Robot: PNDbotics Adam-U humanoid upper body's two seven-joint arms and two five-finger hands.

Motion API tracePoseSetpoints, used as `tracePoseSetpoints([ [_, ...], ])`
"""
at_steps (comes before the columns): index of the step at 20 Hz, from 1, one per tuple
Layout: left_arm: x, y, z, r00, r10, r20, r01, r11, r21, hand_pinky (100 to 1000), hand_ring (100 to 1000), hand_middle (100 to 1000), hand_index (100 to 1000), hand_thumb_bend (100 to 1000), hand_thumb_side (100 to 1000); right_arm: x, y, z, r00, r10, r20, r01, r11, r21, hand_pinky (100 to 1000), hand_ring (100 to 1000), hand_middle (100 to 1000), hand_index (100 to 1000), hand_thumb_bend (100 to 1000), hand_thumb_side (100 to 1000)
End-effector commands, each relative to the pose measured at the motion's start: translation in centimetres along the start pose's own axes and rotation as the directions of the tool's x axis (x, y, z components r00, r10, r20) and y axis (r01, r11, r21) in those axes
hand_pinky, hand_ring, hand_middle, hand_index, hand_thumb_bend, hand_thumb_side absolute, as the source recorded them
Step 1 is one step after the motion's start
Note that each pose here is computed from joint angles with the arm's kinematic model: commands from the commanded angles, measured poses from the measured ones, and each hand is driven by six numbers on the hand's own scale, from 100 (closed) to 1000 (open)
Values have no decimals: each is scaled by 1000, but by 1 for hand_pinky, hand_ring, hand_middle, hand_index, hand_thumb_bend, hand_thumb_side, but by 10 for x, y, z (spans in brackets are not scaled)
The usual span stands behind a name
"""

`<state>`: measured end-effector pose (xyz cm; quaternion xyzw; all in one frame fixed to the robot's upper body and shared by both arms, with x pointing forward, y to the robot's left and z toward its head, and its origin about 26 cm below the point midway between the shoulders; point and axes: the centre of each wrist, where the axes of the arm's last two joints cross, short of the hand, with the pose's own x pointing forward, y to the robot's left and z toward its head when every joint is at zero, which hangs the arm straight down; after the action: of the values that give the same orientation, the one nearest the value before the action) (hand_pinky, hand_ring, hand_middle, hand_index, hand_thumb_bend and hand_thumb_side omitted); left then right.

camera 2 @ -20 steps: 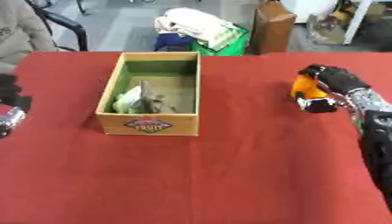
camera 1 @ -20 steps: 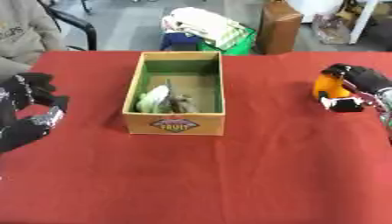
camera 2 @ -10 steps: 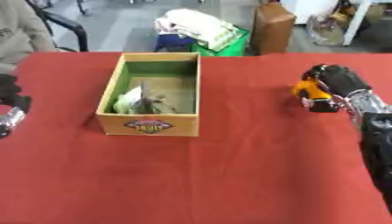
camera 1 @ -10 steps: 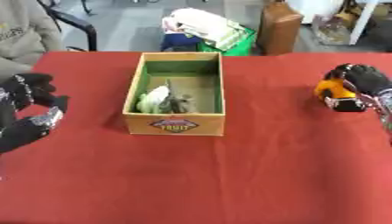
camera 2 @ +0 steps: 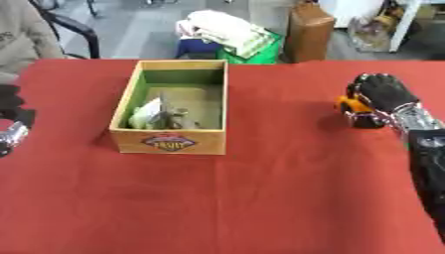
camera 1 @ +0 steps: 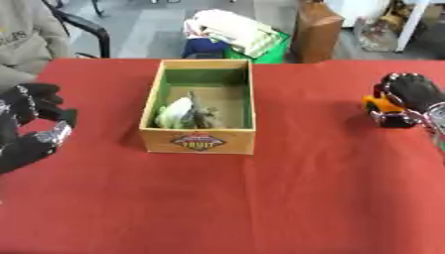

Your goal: Pick up objects on the table and place them in the box.

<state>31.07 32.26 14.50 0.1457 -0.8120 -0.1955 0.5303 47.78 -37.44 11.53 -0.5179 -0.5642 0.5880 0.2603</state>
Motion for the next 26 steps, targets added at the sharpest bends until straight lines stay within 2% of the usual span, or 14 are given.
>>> tracePoseSetpoints([
  [1, 7, 12, -3, 999, -36, 27, 36, 999, 8, 612, 586, 574, 741, 330, 182, -11, -37, -18, 999, 33, 33, -28, 990, -135, 100, 180, 278, 359, 100, 219],
  [8, 7, 12, -3, 999, -35, 26, 34, 999, 7, 612, 586, 575, 742, 328, 181, 8, -82, -53, 985, 9, 171, 41, 957, -286, 100, 184, 281, 370, 100, 210],
  [12, 8, 11, -4, 999, -31, 29, 31, 1000, 3, 611, 586, 575, 741, 328, 180, 36, -97, -76, 961, -28, 274, 115, 944, -308, 100, 188, 283, 380, 100, 211],
  [13, 8, 11, -4, 999, -30, 30, 30, 1000, 0, 611, 586, 575, 742, 328, 180, 46, -100, -82, 951, -42, 308, 141, 942, -306, 100, 190, 285, 382, 100, 210],
  [14, 8, 10, -4, 999, -29, 31, 29, 1000, -3, 611, 587, 575, 742, 329, 180, 55, -102, -88, 940, -53, 337, 162, 939, -303, 100, 191, 286, 384, 100, 267],
  [15, 9, 10, -5, 999, -28, 33, 28, 1000, -7, 612, 586, 575, 741, 329, 180, 65, -105, -94, 927, -62, 369, 182, 936, -301, 100, 192, 287, 385, 100, 210],
  [22, 12, 7, -8, 999, -18, 48, 19, 1000, -21, 611, 587, 574, 741, 329, 179, 124, -123, -121, 847, -86, 524, 268, 921, -283, 100, 202, 297, 395, 100, 211],
  [26, 14, 6, -11, 998, -13, 58, 14, 1000, -28, 611, 581, 574, 741, 330, 179, 150, -124, -127, 812, -103, 574, 296, 921, -254, 100, 254, 342, 425, 100, 223],
])
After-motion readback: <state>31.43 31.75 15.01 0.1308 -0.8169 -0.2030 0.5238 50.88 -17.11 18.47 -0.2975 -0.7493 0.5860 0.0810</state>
